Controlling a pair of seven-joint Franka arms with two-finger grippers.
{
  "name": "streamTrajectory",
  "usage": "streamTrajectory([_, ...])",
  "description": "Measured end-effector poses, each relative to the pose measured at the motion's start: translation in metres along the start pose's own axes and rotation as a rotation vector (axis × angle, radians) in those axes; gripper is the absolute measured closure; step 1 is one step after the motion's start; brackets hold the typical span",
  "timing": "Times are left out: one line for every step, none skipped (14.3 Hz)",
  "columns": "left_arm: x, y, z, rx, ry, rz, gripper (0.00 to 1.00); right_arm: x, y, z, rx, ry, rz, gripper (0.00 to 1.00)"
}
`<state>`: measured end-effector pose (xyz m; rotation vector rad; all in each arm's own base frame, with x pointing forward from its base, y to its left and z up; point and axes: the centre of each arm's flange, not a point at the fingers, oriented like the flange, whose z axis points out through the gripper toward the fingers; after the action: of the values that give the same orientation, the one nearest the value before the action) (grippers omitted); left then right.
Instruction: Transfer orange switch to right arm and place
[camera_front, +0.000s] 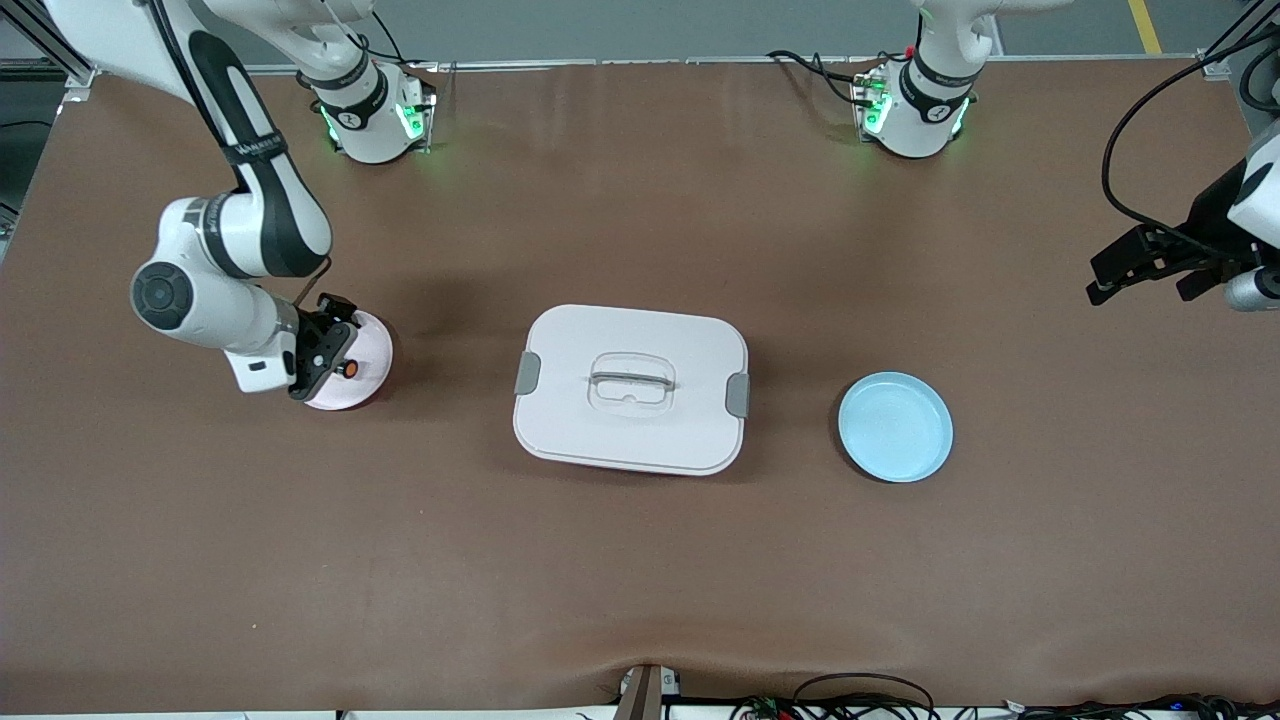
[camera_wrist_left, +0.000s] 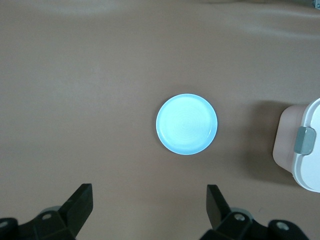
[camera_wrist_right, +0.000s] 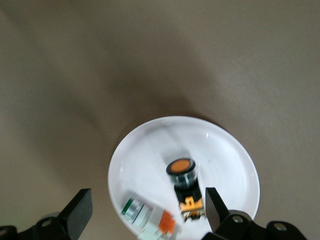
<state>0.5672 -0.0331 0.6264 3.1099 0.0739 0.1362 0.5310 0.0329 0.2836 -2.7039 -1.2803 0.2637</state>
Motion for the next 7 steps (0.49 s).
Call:
streamTrajectory([0.0, 0.0, 0.0, 0.0, 0.0, 0.0, 0.0, -0.001, -0.003, -0.015, 0.02, -0.019, 0.066, 0.0])
streamTrajectory([0.0, 0.0, 0.0, 0.0, -0.001, 0.0, 0.0, -0.002, -0.006, -0.03, 0.045, -0.044, 0.128, 0.0])
streamTrajectory([0.0, 0.0, 0.0, 0.0, -0.002, 0.002, 0.0, -0.002, -0.009, -0.046, 0.069, -0.071, 0.186, 0.0])
streamTrajectory([0.0, 0.0, 0.0, 0.0, -0.003, 0.014, 0.0, -0.002, -0.012, -0.062, 0.094, -0.103, 0.246, 0.0])
streamTrajectory([0.0, 0.0, 0.001, 0.0, -0.004, 0.035, 0.0, -0.003, -0.013, -0.076, 0.113, -0.13, 0.294, 0.0])
streamTrajectory([0.0, 0.0, 0.002, 0.0, -0.007, 0.048, 0.0, -0.004, -0.014, -0.088, 0.129, -0.154, 0.328, 0.0])
streamTrajectory([0.0, 0.0, 0.005, 0.001, -0.015, 0.055, 0.0, -0.007, -0.014, -0.1, 0.144, -0.175, 0.362, 0.0])
